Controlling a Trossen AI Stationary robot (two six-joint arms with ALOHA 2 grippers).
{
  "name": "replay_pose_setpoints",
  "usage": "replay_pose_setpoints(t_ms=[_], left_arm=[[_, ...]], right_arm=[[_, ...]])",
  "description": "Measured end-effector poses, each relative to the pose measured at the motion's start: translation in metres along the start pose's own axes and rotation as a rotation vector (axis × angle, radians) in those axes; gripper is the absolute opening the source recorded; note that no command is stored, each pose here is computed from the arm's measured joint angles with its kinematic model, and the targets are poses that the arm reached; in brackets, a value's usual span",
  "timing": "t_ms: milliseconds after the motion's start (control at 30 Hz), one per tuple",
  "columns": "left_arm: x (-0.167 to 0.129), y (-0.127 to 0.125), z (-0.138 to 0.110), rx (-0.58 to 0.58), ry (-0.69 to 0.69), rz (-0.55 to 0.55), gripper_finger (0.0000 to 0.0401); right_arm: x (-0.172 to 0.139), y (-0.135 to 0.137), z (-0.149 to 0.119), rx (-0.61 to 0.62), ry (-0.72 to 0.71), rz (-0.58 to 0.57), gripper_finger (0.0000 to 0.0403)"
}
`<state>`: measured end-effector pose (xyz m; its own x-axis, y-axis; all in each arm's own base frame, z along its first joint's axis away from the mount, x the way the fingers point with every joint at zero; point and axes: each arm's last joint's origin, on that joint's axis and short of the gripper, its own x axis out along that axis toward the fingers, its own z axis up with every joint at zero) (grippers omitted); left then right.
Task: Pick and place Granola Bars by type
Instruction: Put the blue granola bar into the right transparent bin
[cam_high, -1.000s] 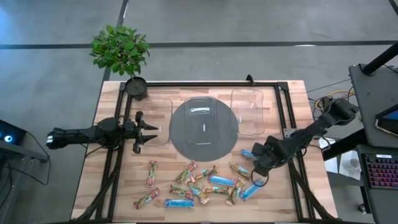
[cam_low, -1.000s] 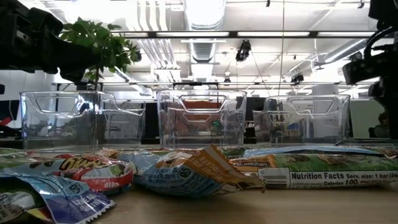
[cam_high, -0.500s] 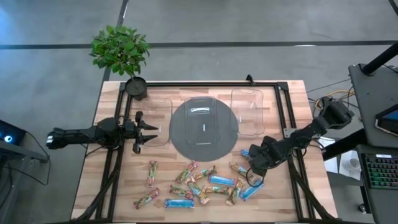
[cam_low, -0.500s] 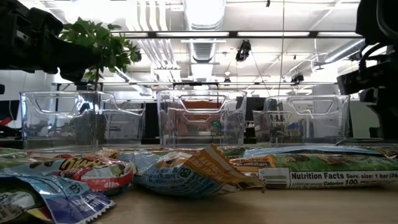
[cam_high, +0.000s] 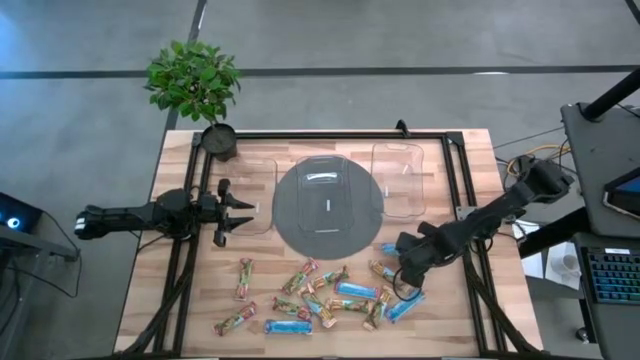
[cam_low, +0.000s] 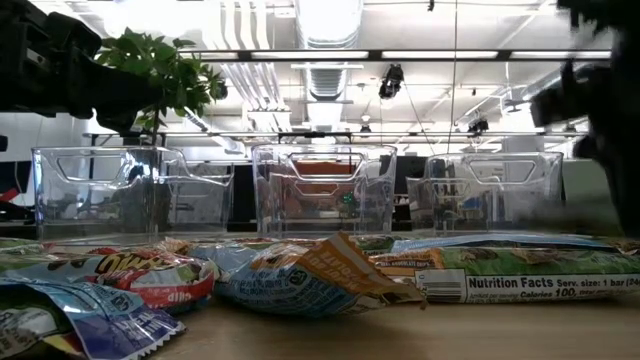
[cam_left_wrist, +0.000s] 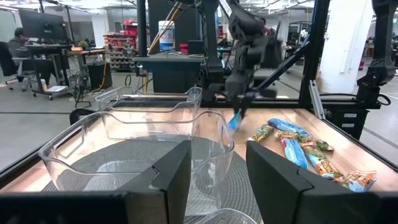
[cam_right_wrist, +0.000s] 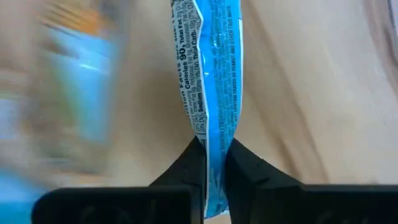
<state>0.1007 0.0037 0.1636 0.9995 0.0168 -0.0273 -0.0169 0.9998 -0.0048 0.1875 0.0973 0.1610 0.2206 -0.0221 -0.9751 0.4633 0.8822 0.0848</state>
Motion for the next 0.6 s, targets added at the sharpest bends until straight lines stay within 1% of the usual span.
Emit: replay_pose_setpoints(t_ms=[100, 167, 200, 233, 300, 367, 400, 433, 533, 600], left_arm=[[0.000, 0.000, 0.000, 0.000, 0.001, 0.000, 0.0138], [0.000, 0.000, 0.000, 0.000, 0.000, 0.000, 0.0138], [0.000, 0.000, 0.000, 0.000, 0.001, 0.000, 0.0138], [0.000, 0.000, 0.000, 0.000, 0.000, 0.000, 0.0138], [0.000, 0.000, 0.000, 0.000, 0.000, 0.000, 0.0138], [0.000, 0.000, 0.000, 0.000, 0.000, 0.000, 0.0138], [0.000, 0.000, 0.000, 0.000, 0.000, 0.000, 0.0138], [0.000, 0.000, 0.000, 0.000, 0.001, 0.000, 0.0138], [0.000, 0.000, 0.000, 0.000, 0.000, 0.000, 0.0138], [0.000, 0.000, 0.000, 0.000, 0.000, 0.000, 0.0138]], right_arm=[[-0.030, 0.007, 0.009, 0.030, -0.085, 0.114, 0.0028], [-0.053, 0.007, 0.017, 0.089, -0.187, 0.187, 0.0030], [-0.066, 0.004, 0.021, 0.143, -0.251, 0.216, 0.0030], [-0.078, -0.001, 0.025, 0.225, -0.325, 0.235, 0.0030], [-0.095, -0.017, 0.033, 0.449, -0.462, 0.245, 0.0030], [-0.102, -0.037, 0.039, 0.679, -0.554, 0.240, 0.0033], [-0.102, -0.048, 0.041, 0.768, -0.584, 0.238, 0.0036], [-0.101, -0.058, 0.043, 0.821, -0.601, 0.222, 0.0040], [-0.089, -0.082, 0.049, 0.875, -0.591, 0.148, 0.0062], [-0.081, -0.096, 0.054, 0.910, -0.568, 0.096, 0.0085]])
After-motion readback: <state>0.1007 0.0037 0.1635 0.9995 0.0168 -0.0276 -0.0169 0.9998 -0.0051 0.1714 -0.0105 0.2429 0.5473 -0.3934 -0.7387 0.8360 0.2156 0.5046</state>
